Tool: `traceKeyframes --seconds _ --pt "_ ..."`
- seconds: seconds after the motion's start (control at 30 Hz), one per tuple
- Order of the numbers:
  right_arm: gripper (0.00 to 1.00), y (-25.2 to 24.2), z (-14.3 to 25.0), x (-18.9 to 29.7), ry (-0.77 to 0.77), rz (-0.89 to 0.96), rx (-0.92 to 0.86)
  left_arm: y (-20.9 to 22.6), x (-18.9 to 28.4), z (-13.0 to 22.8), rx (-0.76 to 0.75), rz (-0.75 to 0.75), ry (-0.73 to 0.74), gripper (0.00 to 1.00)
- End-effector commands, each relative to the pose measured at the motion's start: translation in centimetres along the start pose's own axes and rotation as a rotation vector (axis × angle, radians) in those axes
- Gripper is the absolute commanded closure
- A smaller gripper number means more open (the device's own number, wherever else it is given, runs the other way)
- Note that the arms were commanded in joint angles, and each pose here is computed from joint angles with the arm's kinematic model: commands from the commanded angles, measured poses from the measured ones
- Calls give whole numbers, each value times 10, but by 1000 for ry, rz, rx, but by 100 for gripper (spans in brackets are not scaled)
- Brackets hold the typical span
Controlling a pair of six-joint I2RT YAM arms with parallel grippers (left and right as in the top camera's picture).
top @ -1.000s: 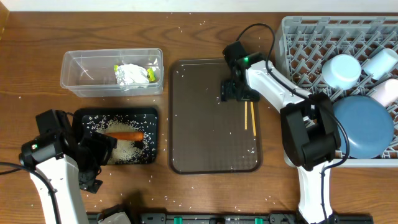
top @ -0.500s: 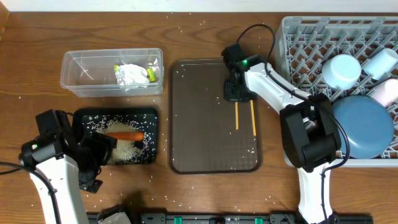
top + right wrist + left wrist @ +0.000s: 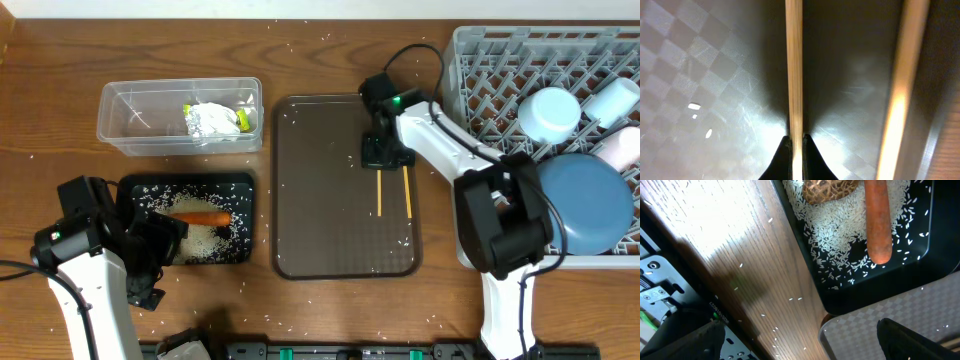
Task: Sort waste into correct bins and load items into the dishwasher rack
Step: 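Carry the chopstick right and drop it into the rack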
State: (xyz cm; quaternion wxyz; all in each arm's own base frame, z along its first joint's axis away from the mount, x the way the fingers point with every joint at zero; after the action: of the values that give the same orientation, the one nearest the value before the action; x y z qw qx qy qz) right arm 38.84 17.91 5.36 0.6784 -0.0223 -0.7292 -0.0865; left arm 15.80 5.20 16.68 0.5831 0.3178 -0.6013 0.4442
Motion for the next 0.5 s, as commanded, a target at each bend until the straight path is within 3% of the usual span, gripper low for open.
traceKeyframes --seconds 0.0,0.27,0.47 --pt "99 -15 -25 64 -137 -92 17 2 0 -1 18 -10 -4 2" --pt "99 -101 -66 176 -437 -146 -60 2 0 -1 18 -10 -4 2" --pt "99 -153 -81 215 -583 -117 65 2 0 -1 18 -10 -4 2"
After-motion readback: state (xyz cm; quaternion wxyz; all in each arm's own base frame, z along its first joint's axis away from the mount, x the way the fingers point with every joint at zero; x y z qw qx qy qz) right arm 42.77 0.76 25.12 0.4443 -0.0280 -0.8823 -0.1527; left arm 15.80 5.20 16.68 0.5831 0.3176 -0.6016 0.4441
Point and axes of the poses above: each gripper's point midway between its finger pads, its own x axis back along the fingers, its own y axis along the line the jaws close on, z = x × y, the point moved 4 cm from there along x, back along the fingers, and after that the axes turned 5 degrees about -x, right-handed, at the moved point
